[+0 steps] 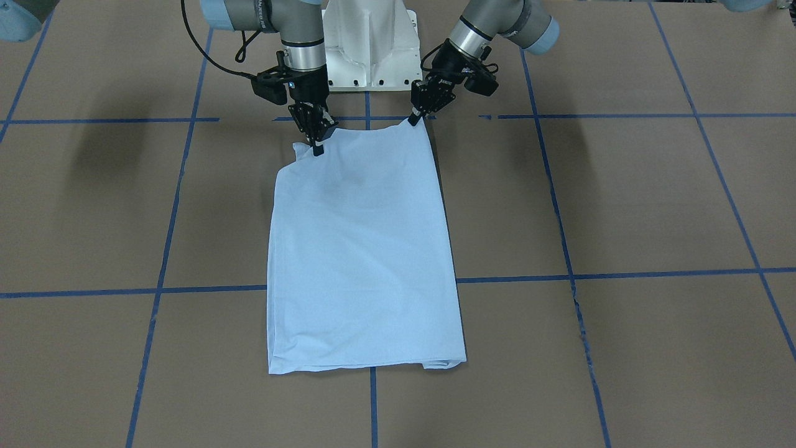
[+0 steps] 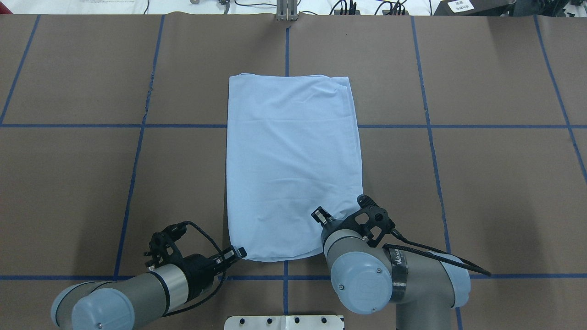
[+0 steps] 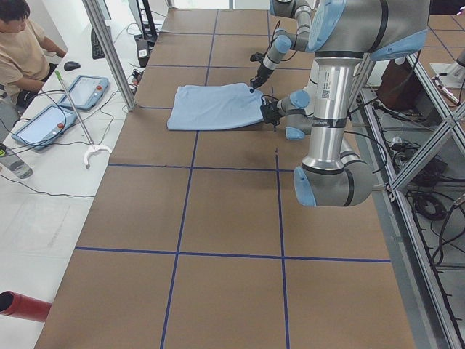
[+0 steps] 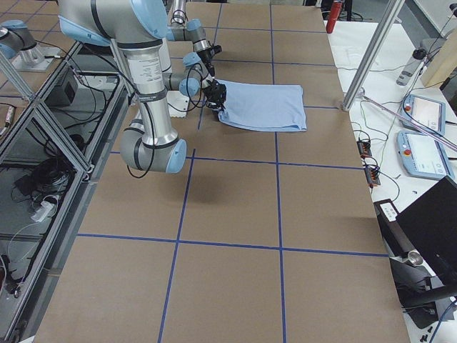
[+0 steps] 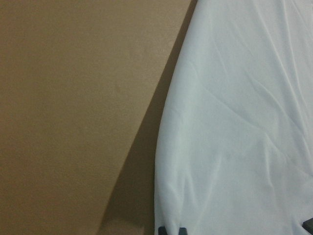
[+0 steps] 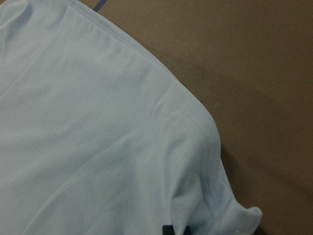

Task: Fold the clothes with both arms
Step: 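Lift the hem corners and carry them away from the robot over the shirt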

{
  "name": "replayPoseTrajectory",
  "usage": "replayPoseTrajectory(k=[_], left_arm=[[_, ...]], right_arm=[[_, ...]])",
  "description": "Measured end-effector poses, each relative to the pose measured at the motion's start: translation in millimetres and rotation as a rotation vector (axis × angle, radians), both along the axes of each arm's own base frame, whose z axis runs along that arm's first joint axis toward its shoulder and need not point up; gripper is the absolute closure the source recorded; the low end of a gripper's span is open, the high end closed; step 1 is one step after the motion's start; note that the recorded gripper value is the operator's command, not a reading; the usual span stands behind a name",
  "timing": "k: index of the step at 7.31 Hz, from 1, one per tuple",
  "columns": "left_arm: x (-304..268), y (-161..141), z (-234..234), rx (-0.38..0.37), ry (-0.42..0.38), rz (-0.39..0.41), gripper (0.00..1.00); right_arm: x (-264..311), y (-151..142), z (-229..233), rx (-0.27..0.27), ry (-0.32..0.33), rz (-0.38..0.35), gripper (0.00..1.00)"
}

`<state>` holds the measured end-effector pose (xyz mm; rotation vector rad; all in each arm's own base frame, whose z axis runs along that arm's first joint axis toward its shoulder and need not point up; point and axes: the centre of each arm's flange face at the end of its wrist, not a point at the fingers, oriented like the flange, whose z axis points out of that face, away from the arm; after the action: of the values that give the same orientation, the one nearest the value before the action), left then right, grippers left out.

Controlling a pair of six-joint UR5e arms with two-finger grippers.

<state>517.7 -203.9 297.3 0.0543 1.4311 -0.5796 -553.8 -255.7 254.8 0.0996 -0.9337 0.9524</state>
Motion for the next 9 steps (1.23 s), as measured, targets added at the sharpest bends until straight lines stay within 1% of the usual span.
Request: replayPoseTrajectory(k=[2, 3, 4, 5, 6, 7, 8, 9], left_arm=[[-59, 6, -63, 0.009, 0.006, 0.049, 1.00], [-88, 10, -91, 0.007, -0.003, 0.070, 1.00], [-113, 14, -112, 0.003, -0.008, 0.091, 1.00], [-133, 14, -126, -0.004, -0.016, 0.114, 1.00], [-146, 5, -134, -0.008, -0.035, 0.126, 1.00], [-151, -10, -139, 0.011, -0.065, 0.119, 1.00], [-148, -29, -141, 0.040, -0.103, 0.094, 1.00], [-132, -55, -138, 0.062, -0.151, 0.061, 1.00]], right_arm=[[38, 9, -38, 0.007, -0.048, -0.004, 1.00], [63, 22, -61, 0.007, -0.059, -0.024, 1.00], [87, 37, -80, 0.007, -0.072, -0.046, 1.00], [104, 44, -91, 0.008, -0.082, -0.058, 1.00], [113, 47, -96, 0.010, -0.087, -0.066, 1.00], [111, 46, -95, 0.015, -0.071, -0.070, 1.00], [98, 39, -89, 0.027, -0.035, -0.070, 1.00], [82, 24, -82, 0.039, 0.008, -0.060, 1.00]])
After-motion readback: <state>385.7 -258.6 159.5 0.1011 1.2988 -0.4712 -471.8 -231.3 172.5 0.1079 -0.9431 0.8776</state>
